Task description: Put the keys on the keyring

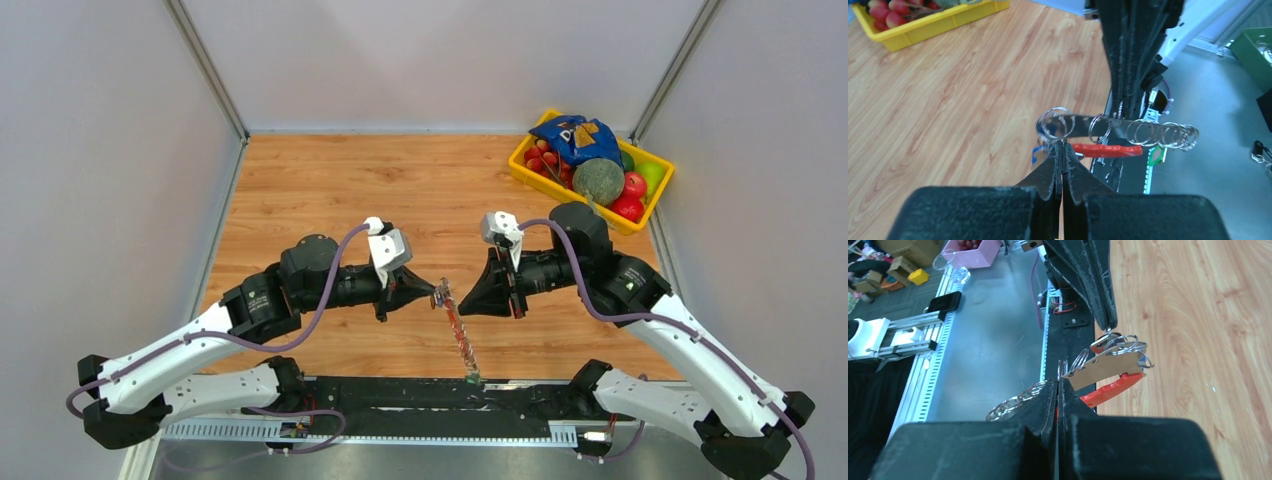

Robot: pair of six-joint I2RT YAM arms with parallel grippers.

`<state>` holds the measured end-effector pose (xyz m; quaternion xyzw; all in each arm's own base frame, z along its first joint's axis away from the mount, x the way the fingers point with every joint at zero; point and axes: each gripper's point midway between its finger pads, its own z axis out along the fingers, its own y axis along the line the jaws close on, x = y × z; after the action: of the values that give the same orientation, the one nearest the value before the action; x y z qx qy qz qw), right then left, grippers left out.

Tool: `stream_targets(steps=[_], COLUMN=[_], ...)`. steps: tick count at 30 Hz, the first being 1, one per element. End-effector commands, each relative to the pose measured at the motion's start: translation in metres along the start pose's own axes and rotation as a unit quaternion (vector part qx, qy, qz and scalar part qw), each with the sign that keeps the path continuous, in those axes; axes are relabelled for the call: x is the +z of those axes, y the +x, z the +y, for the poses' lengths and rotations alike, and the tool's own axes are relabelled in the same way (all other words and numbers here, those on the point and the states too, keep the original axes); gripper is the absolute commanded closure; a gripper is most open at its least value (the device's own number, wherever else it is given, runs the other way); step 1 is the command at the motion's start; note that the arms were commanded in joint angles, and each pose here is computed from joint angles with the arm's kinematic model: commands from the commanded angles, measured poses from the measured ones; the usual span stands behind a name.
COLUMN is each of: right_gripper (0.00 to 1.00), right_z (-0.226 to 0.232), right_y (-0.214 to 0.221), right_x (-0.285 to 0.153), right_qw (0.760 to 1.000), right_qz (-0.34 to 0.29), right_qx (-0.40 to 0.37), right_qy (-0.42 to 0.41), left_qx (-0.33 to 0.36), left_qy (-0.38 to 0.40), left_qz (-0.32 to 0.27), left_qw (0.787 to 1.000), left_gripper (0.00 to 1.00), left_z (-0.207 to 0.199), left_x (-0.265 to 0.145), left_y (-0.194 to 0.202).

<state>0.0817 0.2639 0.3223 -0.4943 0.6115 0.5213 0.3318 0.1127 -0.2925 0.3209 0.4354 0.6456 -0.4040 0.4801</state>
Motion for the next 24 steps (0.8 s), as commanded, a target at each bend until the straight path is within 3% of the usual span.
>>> stream_targets(steps=[1,13,24], right_gripper=[1.0,1.0,1.0], right_z=[0.02,0.03,0.035], right_y=[-0.026,-0.033,-0.05], right_x=[0.006,0.014,0.001], right_qw=[0.996,0.995,0.995], right_qz=[-0.029,-0.029,-0.049], right_qx=[-0.048,-0.063,-0.078], right_qy=[-0.062,-0.071,-0.037], left_qx=[0.034,0.043,0.046], left_qy=[0.063,0.12,0.083], left_qz=[-0.051,-0.056,-0.03], left_qw=[0.996,0.99,0.995], left_gripper=[1.0,1.0,1.0], left_z=[-0.023,-0.044,-0.033], left_x=[-0.008,-0.017,-0.026], left_y=[-0.021,-0.021,-0.016])
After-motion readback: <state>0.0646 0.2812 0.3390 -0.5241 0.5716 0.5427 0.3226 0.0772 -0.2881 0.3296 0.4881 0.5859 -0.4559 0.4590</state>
